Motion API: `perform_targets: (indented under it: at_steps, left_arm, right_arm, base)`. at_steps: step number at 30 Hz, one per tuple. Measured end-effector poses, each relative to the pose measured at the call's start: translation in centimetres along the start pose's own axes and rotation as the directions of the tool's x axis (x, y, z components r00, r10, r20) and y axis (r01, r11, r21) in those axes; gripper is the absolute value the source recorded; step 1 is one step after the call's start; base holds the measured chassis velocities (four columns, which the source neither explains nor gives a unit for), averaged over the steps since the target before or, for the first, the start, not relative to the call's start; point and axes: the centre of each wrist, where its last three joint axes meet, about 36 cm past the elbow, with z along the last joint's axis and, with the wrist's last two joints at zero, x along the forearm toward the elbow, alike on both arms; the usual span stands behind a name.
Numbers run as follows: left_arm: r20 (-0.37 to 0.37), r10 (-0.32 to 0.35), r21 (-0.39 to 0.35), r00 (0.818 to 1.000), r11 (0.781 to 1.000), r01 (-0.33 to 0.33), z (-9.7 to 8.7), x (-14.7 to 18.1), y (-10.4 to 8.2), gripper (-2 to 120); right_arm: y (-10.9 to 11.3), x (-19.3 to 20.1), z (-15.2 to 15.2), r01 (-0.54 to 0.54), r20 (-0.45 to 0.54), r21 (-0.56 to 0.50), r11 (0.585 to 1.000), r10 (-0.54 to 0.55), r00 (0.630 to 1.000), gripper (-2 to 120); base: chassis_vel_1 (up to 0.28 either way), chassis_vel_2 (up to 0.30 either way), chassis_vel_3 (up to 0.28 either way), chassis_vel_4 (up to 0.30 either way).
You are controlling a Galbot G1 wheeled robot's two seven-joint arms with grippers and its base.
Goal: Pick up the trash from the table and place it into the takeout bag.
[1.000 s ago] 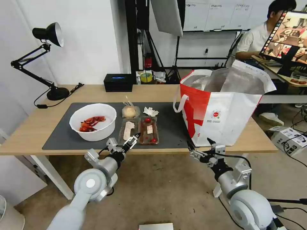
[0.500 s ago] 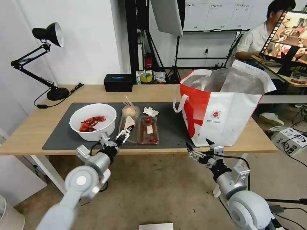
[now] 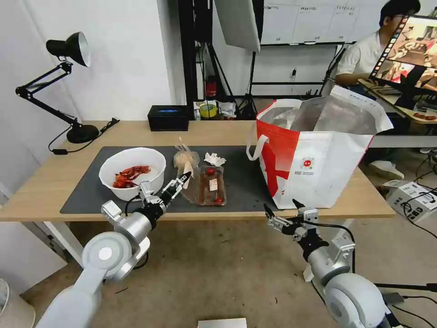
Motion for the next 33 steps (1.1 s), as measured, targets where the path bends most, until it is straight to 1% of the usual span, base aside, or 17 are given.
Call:
perform_targets:
  at_steps: [6,10,11,14,20,25,33]
  left_arm:
    - [-0.010,0.017,-0.008,1.000,1.000,-0.017,0.2,-0.3,-0.1,100]
    - [-0.056,0.027,-0.035,0.998,0.999,-0.029,0.6,-1.6,-0.3,100]
    - [-0.056,0.027,-0.035,0.998,0.999,-0.029,0.6,-1.6,-0.3,100]
    - [-0.098,0.040,-0.051,0.994,0.998,-0.045,1.4,-3.1,-0.6,100]
    - [-0.117,0.064,-0.067,0.991,0.995,-0.073,1.5,-4.5,-1.4,100]
    - [-0.135,0.075,-0.078,0.988,0.993,-0.086,1.4,-5.1,-1.5,100]
    - [-0.157,0.099,-0.109,0.983,0.987,-0.117,2.2,-5.8,-1.8,100]
  right_arm:
    - [0.2,0.1,0.0,0.008,-0.003,-0.002,1.000,-0.008,1.000,100]
    - [-0.3,0.5,-0.6,-0.005,0.010,0.007,1.000,0.005,1.000,100]
    - [-0.3,0.5,-0.6,-0.005,0.010,0.007,1.000,0.005,1.000,100]
    - [-0.7,0.9,-1.0,-0.021,0.018,0.010,1.000,0.021,1.000,100]
    - [-0.9,1.4,-1.2,-0.038,0.023,0.005,0.999,0.038,0.999,100]
    - [-1.1,2.0,-1.4,-0.053,0.023,0.004,0.999,0.053,0.998,100]
    - [-1.6,2.4,-1.6,-0.069,0.022,0.008,0.998,0.069,0.997,100]
  base:
    - [0.000,0.000,0.000,0.000]
    - [0.000,0.000,0.000,0.000]
    - [0.000,0.000,0.000,0.000]
    - [0.000,0.000,0.000,0.000]
    - [0.000,0.000,0.000,0.000]
    - [0.000,0.000,0.000,0.000]
    - [0.000,0.000,0.000,0.000]
